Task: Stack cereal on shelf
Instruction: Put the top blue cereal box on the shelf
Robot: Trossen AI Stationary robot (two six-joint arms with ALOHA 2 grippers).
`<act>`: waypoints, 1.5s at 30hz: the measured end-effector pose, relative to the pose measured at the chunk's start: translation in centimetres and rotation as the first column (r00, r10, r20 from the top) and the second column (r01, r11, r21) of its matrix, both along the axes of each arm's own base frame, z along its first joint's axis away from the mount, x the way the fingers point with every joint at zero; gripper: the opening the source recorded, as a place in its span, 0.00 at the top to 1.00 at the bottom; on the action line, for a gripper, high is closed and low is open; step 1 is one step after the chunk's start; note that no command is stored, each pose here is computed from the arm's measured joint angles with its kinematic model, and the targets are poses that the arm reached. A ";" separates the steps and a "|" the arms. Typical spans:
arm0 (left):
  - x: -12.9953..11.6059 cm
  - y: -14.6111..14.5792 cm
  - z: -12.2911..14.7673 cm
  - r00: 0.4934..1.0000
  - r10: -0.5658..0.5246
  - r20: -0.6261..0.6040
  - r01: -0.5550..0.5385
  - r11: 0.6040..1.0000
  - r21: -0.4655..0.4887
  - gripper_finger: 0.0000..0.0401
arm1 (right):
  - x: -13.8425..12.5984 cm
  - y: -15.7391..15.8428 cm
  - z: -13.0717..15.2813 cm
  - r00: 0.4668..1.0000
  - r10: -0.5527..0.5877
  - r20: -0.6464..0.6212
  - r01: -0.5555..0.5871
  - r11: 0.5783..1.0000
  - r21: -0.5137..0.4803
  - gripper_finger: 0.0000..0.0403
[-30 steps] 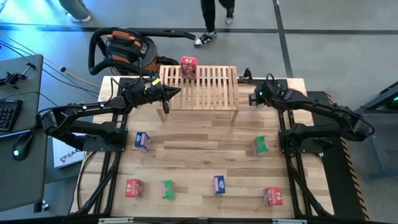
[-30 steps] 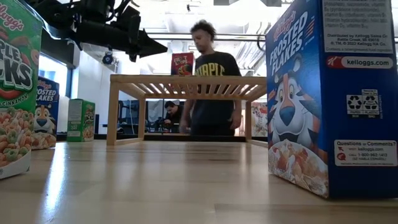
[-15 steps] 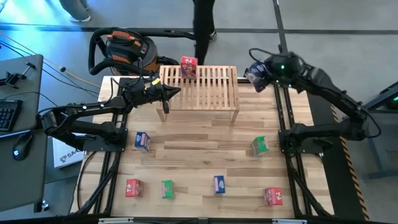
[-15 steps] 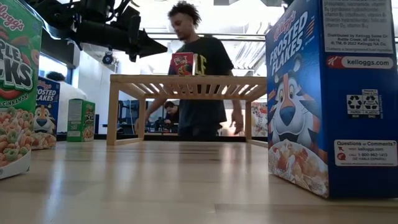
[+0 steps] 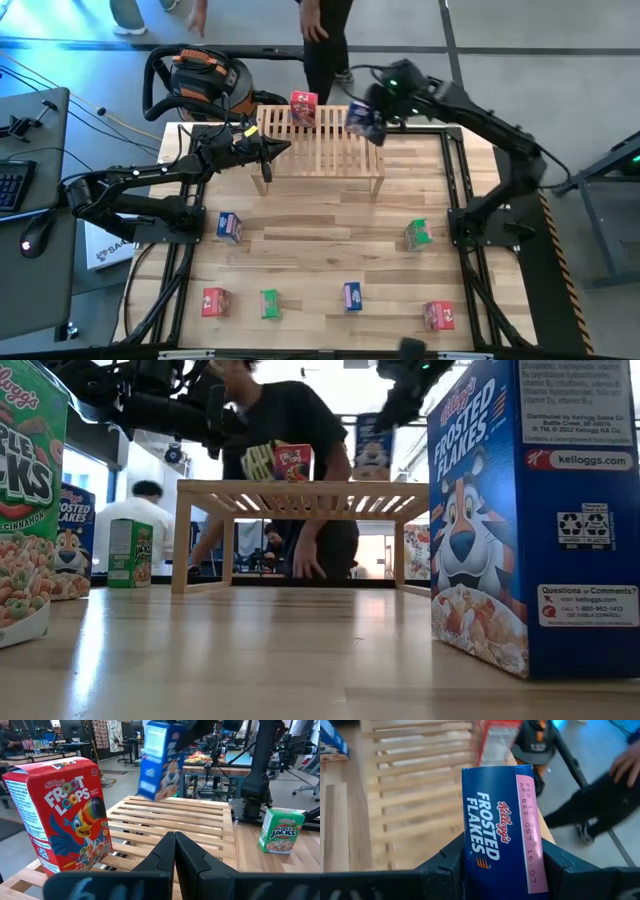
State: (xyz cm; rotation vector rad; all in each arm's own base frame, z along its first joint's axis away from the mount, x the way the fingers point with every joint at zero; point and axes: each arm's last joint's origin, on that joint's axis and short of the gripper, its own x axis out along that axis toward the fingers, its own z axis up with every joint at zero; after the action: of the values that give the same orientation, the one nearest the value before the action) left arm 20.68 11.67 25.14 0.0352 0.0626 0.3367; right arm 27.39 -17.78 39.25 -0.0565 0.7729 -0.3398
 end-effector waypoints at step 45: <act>0.0 -0.1 0.0 1.000 -0.004 0.001 0.004 1.000 -0.003 1.00 | 6.3 -7.3 -0.1 0.988 0.136 -0.067 -0.143 0.983 -0.117 0.43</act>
State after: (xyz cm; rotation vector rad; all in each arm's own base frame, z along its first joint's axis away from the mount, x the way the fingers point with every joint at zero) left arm 20.73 11.59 25.15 0.0322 0.0624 0.3325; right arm 33.68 -25.05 39.12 -0.2356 0.8011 -0.2521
